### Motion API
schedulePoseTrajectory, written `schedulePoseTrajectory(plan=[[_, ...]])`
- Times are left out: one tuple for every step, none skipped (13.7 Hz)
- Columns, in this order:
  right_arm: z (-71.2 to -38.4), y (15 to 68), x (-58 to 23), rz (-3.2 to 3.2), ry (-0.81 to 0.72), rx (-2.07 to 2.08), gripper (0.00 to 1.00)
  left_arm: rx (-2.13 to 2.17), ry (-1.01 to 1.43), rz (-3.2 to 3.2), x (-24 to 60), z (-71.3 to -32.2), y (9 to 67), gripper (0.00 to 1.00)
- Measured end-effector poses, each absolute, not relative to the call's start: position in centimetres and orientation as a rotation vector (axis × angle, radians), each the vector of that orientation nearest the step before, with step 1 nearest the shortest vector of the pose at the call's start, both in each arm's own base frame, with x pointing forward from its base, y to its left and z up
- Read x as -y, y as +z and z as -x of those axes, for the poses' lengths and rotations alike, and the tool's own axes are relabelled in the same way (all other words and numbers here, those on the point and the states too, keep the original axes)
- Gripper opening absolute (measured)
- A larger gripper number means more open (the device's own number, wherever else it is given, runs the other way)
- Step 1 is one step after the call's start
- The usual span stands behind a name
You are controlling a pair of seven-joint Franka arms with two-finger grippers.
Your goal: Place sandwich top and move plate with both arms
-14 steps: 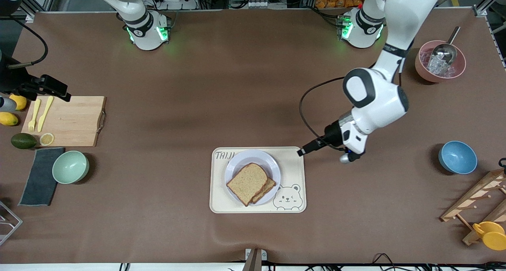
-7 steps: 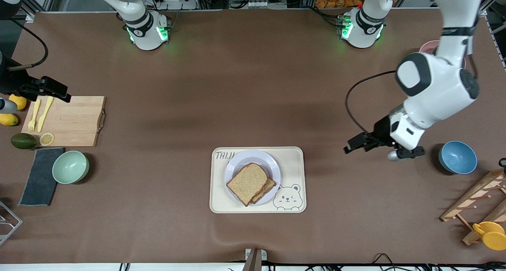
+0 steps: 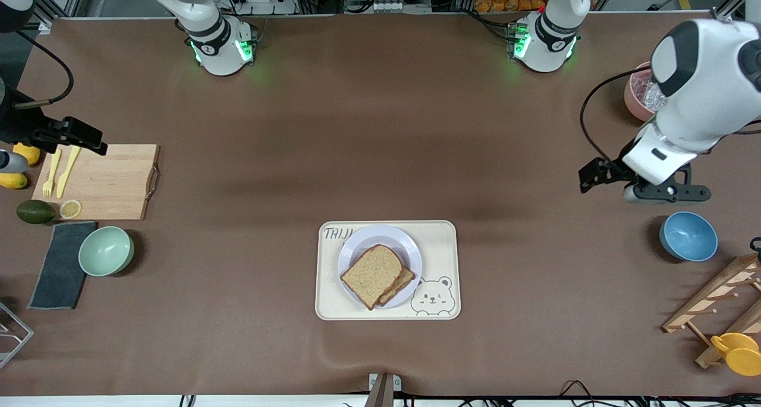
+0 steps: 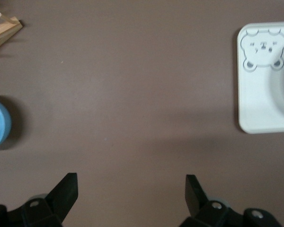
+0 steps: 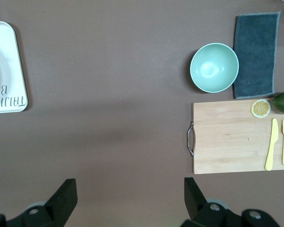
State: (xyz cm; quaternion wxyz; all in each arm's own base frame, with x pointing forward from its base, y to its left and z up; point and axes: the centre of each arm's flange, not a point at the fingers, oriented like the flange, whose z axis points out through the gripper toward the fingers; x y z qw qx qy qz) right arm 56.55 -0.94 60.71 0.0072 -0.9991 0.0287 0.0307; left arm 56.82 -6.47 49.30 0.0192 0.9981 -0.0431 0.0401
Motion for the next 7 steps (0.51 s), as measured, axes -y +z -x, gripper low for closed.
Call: schedulePoseTrajectory(plan=[[-56.6,60.7,1.0,3.124,0.096,-0.09,1.0,0.165,0.098,-3.1,6.1,-56.5,50.5,1.0],[-56.6,60.7,1.0,3.124,0.096,-0.091,1.0,0.178,0.073,-3.101,6.0,-56.4,51.8,1.0],[-56.6,60.7,1.0,3.125,0.096,-0.091,1.0,0.187,0.053,-3.102,6.0,-56.3,53.3,1.0],[-56.6,60.7,1.0,3.125,0.096,-0.092,1.0,0.197,0.04,-3.104,6.2,-56.2,54.7,1.0],[-56.6,60.7,1.0,3.125,0.096,-0.093,1.0,0.209,0.035,-3.108,6.4,-56.1,56.2,1.0],[-56.6,60.7,1.1,3.125,0.096,-0.096,1.0,0.221,0.027,-3.112,6.7,-55.9,57.6,1.0],[-56.6,60.7,1.2,3.125,0.096,-0.099,1.0,0.243,0.016,-3.118,7.0,-55.7,58.8,1.0]])
